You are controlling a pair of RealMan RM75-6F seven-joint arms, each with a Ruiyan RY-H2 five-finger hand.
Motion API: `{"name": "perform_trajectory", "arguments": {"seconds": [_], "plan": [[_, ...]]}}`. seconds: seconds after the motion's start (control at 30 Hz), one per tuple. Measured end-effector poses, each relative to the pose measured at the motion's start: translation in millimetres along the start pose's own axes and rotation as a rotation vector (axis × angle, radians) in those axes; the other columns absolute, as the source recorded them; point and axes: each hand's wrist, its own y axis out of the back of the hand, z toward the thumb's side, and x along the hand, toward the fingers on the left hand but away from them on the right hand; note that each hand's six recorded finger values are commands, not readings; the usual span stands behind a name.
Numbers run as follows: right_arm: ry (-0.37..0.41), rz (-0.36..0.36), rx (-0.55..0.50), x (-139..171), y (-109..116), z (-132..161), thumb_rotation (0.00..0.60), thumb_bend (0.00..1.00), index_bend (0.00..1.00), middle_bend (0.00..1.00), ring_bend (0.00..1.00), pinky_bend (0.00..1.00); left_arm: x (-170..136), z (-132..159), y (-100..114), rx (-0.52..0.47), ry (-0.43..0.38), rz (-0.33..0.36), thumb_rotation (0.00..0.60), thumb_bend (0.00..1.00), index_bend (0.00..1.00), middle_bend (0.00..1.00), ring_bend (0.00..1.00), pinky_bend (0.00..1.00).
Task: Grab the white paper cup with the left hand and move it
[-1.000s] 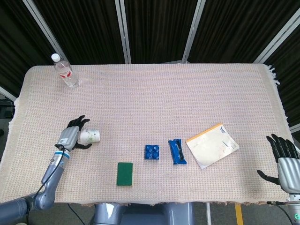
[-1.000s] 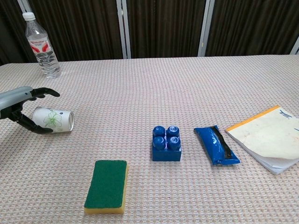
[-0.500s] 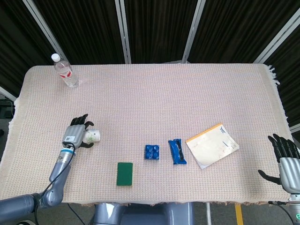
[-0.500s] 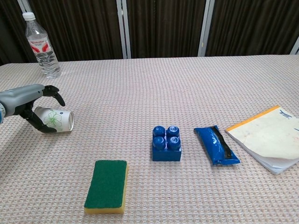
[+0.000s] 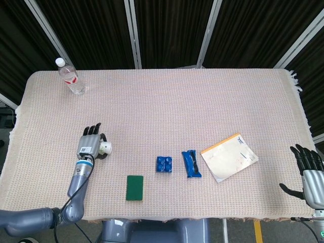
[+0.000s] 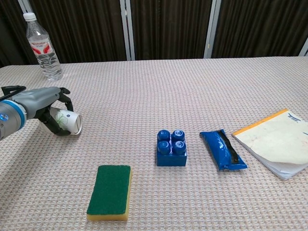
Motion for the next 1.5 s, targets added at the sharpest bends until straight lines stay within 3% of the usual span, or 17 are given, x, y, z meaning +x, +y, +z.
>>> {"name": "perform_trajectory", "arguments": {"seconds": [0.33,0.6,0.7,1.0,1.5], "plan": [[0.002,0.004,0.006,0,-3,1,0.6,0.0,0.0,0.0,0.0,0.0,-5,28,11,-0.311,-0.138,0.067,0.6,0.2,0.44,0.0,0.0,0.0],[0.001,0.006,0.006,0,-3,1,0.6,0.0,0.0,0.0,0.0,0.0,-9,52,2,-0.56,-0.294,0.028,0.6,0.2,0.44,0.0,0.0,0.0],[0.003,0.011,0.007,-1,-4,1,0.6,0.0,0.0,0.0,0.0,0.0,-5,53,-9,-0.567,-0.337,0.017,0.6,0.2,0.44,0.0,0.0,0.0],[0.001,0.013,0.009,-1,-5,1,0.6,0.0,0.0,0.0,0.0,0.0,3,48,-44,-0.565,-0.344,-0.053,0.6,0.2,0.44,0.0,0.0,0.0],[0.001,0.01,0.009,0,-4,1,0.6,0.0,0.0,0.0,0.0,0.0,-1,6,-34,-0.527,-0.308,-0.032,0.6,0.2,0.38,0.0,0.0,0.0]]}}
